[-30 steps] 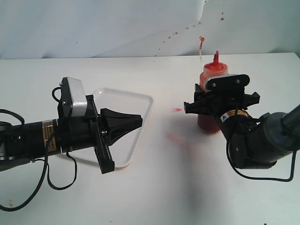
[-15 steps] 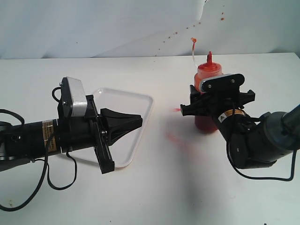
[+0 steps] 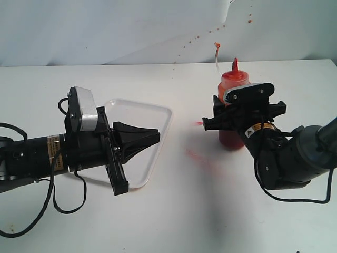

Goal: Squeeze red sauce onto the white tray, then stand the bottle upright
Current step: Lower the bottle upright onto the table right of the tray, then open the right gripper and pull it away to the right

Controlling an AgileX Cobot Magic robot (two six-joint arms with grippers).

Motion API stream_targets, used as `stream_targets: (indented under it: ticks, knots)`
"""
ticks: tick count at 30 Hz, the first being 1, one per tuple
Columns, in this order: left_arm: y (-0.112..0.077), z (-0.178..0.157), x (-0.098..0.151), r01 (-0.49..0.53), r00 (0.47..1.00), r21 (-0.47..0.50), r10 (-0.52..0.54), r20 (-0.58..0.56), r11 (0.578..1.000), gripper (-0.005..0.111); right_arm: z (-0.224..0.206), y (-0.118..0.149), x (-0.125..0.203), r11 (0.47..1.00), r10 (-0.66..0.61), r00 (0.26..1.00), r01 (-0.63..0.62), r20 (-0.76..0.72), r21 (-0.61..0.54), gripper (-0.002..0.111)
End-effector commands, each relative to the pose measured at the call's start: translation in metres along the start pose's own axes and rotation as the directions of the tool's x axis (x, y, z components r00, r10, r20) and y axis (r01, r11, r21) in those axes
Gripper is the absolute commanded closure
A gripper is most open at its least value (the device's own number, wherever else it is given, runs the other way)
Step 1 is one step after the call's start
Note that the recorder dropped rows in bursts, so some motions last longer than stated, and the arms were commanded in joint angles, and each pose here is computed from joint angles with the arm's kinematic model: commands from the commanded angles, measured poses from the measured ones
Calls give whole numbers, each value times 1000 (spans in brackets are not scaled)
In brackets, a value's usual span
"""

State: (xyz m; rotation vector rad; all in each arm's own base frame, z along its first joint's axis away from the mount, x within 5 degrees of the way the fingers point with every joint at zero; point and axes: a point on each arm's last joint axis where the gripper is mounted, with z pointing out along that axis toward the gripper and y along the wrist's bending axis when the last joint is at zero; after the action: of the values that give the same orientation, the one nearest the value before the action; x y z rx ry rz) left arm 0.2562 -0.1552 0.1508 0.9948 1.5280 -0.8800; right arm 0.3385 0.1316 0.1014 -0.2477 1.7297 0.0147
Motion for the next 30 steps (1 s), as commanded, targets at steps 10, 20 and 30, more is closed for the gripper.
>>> stream_targets:
  ticks: [10,20,30]
  knots:
    - [-1,1,-1,-6,1000,4,6,1,1000,106,0,2,0,1000,-1,999,0,-36,-26,33]
    - [-1,1,-1,-7,1000,2,7,-8,1000,106,0,2,0,999,38,999,-39,-39,-25,33]
    - [0,0,3,-6,999,-16,5,-45,1000,106,0,3,4,997,66,994,-69,-84,-31,3]
